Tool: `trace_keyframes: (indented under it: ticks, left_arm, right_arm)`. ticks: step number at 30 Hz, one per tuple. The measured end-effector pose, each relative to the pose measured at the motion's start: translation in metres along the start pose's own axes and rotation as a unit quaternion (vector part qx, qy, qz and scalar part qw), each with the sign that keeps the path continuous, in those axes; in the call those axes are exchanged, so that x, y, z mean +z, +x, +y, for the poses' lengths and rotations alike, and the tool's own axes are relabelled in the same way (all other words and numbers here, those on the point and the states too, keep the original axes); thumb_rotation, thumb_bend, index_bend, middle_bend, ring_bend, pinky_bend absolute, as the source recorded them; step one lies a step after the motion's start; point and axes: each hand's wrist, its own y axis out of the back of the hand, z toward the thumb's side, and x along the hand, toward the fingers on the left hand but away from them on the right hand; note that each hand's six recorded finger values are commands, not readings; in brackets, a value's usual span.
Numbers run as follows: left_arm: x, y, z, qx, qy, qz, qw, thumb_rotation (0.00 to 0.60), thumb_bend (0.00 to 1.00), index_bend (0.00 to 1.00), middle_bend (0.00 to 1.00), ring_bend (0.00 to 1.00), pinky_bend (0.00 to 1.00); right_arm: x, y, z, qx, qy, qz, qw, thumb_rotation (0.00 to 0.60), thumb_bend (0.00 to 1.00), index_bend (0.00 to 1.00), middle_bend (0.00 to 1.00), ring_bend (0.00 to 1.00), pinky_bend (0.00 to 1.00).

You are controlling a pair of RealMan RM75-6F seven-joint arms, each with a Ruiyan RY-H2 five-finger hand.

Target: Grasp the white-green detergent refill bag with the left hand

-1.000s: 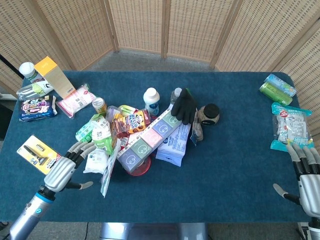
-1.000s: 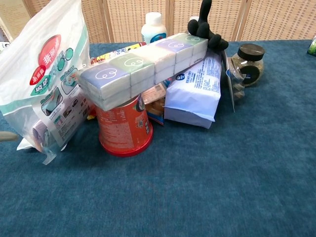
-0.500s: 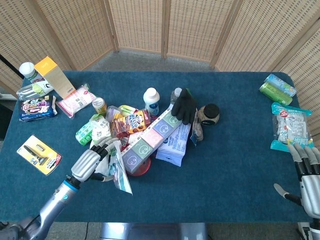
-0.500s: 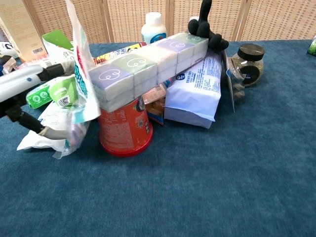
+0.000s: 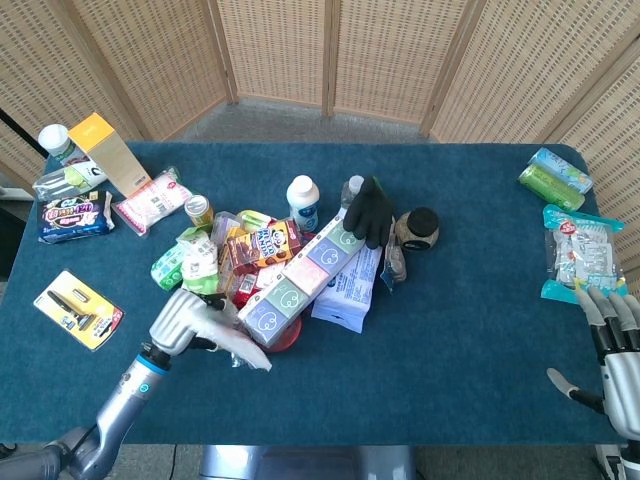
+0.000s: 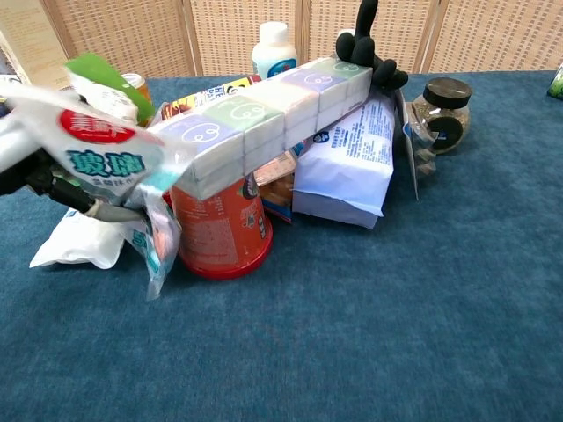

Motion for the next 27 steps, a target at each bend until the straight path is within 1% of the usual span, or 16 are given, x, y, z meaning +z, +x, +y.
trace_keyframes:
  ticks: [4,8,12,15,18,21,25,27]
  left_arm:
    - [-0.004,-0.001,0.013,0.011,0.014,0.007,0.9998,0.600,0.07,1.00,1.00,1.00,1.00]
    - [-0.003,-0.004,0.027,0.022,0.013,0.005,0.9997,0.600,0.07,1.00,1.00,1.00,1.00]
    - [0.005,-0.007,0.045,0.037,0.005,-0.004,0.9993,0.600,0.07,1.00,1.00,1.00,1.00]
    - [0.015,-0.008,0.063,0.055,-0.001,-0.016,0.9984,0.600,0.07,1.00,1.00,1.00,1.00]
    - [0.027,-0.007,0.085,0.077,-0.002,-0.030,0.9966,0.600,0.07,1.00,1.00,1.00,1.00]
    - [0.039,-0.005,0.112,0.103,0.005,-0.043,0.9938,0.600,0.07,1.00,1.00,1.00,1.00]
    - [0.059,-0.002,0.151,0.138,0.028,-0.060,0.9882,0.600,0.07,1.00,1.00,1.00,1.00]
    - [0.066,-0.001,0.164,0.149,0.038,-0.064,0.9860,0.600,0.07,1.00,1.00,1.00,1.00]
  right_arm:
    - [0.001,0.000,0.000,0.001,0.000,0.001,1.0000,0.600,0.00,0.00,0.00,0.00,0.00]
    - [0.002,0.000,0.000,-0.001,0.002,0.002,1.0000,0.600,0.00,0.00,0.00,0.00,0.00]
    - [0.004,0.001,-0.002,0.001,0.003,0.004,1.0000,0.600,0.00,0.00,0.00,0.00,0.00]
    - [0.005,0.001,-0.002,0.001,0.003,0.005,1.0000,0.600,0.00,0.00,0.00,0.00,0.00]
    - [0.004,0.001,-0.001,-0.002,0.002,0.004,1.0000,0.600,0.00,0.00,0.00,0.00,0.00]
    - [0.004,0.001,0.000,-0.002,0.001,0.003,1.0000,0.600,0.00,0.00,0.00,0.00,0.00]
    - [0.005,0.001,-0.001,0.000,0.001,0.005,1.0000,0.600,0.00,0.00,0.00,0.00,0.00]
    - [0.006,0.001,-0.001,0.000,0.000,0.006,1.0000,0.600,0.00,0.00,0.00,0.00,0.00]
